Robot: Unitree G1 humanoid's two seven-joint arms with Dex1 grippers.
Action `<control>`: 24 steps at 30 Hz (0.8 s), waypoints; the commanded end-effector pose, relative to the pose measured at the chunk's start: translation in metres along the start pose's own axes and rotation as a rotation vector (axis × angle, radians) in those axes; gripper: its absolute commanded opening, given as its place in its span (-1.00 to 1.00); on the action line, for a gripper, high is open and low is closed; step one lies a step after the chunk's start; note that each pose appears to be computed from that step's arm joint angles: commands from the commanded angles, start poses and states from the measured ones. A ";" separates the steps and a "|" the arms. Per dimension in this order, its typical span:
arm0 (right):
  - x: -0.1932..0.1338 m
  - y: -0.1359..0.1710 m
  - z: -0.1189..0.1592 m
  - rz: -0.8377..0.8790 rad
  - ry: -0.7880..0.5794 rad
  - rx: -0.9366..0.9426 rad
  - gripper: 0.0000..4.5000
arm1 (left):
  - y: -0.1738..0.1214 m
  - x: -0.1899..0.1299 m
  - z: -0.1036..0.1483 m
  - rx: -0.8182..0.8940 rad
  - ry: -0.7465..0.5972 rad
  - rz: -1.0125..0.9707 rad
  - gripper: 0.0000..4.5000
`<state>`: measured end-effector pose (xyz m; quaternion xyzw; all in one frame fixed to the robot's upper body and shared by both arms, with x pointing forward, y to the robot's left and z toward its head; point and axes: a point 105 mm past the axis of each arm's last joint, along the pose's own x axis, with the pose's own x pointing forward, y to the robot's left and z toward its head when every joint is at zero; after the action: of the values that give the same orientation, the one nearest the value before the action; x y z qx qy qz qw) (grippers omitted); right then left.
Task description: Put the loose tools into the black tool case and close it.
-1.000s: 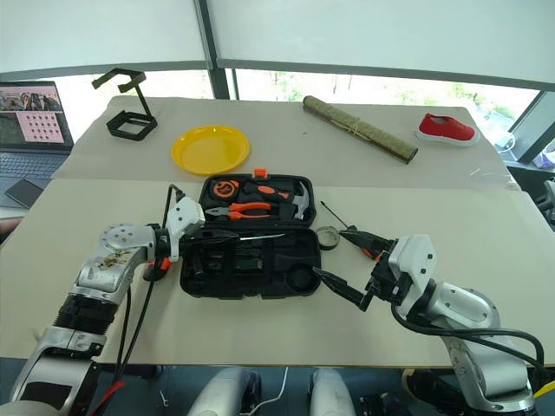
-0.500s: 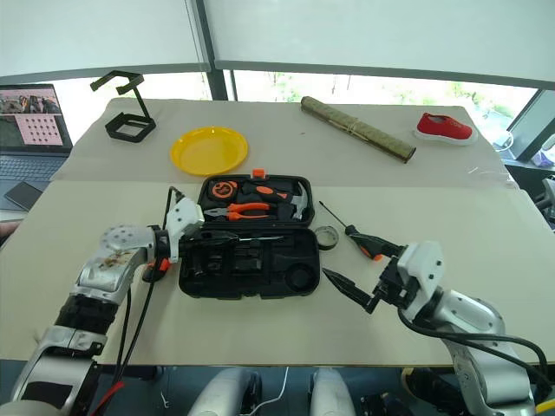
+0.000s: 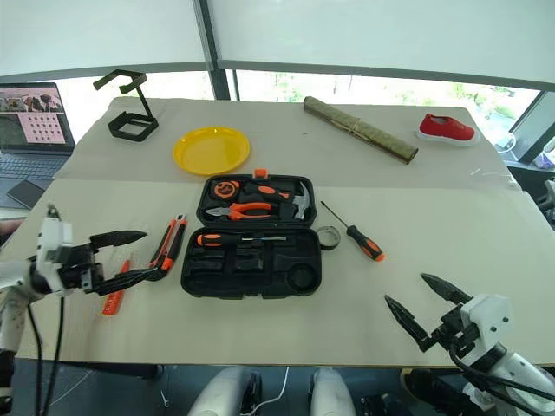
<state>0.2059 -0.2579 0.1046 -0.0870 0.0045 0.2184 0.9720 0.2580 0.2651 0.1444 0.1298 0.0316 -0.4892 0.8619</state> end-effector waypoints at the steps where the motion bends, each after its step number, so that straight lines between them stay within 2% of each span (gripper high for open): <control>1: 0.020 -0.009 0.023 0.007 -0.039 -0.048 1.00 | -0.009 0.007 0.019 0.018 -0.086 -0.033 0.96; 7: 0.079 -0.011 0.046 0.161 0.066 -0.073 1.00 | -0.019 0.029 0.041 -0.004 -0.200 -0.101 0.96; 11: 0.110 -0.014 0.035 0.232 0.261 -0.101 1.00 | -0.031 0.045 0.045 0.001 -0.222 -0.167 0.96; 15: 0.133 -0.023 0.023 0.227 0.392 -0.128 1.00 | -0.036 0.051 0.043 0.007 -0.221 -0.187 0.96; 17: 0.143 -0.030 0.021 0.193 0.405 -0.146 1.00 | -0.035 0.050 0.043 0.012 -0.217 -0.181 0.96; 21: 0.146 -0.036 0.010 0.182 0.483 -0.145 0.54 | -0.034 0.047 0.041 0.022 -0.206 -0.165 1.00; 24: 0.145 -0.043 0.008 0.154 0.491 -0.143 0.05 | -0.035 0.043 0.040 0.024 -0.199 -0.157 1.00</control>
<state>0.3514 -0.2237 0.1039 -0.1965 0.2391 0.2842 0.9075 0.2499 0.1984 0.1581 0.0614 -0.0352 -0.5718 0.8173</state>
